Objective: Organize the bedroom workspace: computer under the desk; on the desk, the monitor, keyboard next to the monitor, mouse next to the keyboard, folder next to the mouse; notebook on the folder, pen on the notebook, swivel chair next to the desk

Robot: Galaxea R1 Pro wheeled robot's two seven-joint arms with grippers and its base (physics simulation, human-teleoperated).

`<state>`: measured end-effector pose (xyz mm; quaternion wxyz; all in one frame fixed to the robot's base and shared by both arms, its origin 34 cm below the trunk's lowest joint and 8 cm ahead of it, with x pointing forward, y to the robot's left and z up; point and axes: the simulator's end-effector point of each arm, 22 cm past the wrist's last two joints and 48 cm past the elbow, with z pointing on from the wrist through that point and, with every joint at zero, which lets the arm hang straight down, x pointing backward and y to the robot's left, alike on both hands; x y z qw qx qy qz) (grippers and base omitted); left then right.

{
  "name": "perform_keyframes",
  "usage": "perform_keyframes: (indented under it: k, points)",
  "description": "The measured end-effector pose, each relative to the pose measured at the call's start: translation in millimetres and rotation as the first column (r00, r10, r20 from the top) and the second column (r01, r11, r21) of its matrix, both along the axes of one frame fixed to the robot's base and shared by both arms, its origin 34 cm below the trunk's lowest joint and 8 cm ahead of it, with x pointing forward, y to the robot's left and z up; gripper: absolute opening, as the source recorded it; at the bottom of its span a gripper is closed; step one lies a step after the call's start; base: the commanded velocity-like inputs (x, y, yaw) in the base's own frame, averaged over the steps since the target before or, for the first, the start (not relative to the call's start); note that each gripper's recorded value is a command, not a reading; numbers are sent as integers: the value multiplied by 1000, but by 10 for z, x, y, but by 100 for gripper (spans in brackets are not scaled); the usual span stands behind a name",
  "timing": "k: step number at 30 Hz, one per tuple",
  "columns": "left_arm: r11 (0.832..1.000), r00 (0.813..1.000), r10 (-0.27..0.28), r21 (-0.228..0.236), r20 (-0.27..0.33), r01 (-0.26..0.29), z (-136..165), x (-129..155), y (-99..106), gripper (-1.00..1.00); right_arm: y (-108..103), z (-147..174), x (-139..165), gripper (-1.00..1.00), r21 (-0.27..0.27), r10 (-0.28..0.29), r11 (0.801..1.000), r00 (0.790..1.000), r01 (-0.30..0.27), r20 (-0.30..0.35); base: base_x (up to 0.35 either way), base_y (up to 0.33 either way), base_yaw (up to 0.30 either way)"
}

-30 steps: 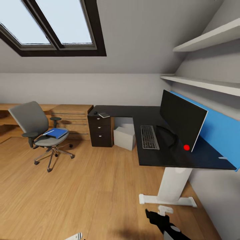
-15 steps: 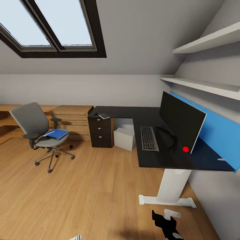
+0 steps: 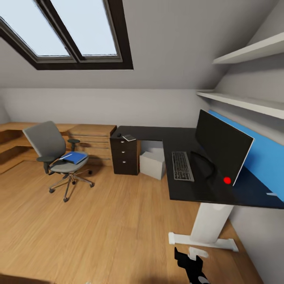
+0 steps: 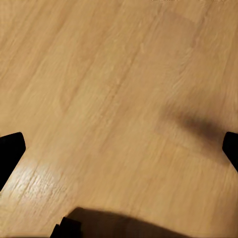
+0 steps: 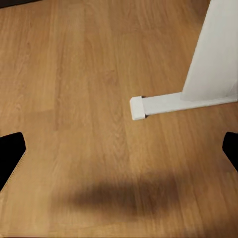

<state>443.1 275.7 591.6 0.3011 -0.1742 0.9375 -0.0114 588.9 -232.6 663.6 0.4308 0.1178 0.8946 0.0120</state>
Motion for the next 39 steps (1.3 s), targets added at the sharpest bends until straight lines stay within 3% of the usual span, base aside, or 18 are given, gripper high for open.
perform_keyframes:
  k: [12,24,39]
  points:
    - [1000,999,1,18,48,-2,60,74,33,100,105,6,-2,100,11,5,1000,1000,-5,3,0,0,269]
    - [1000,998,3,22,55,-4,67,81,46,100,98,-25,-35,100,9,5,1000,1000,-4,-6,14,0,271]
    - [1000,999,3,22,52,-4,58,64,47,100,84,-43,-60,100,5,3,1000,1000,-3,-10,274,0,61]
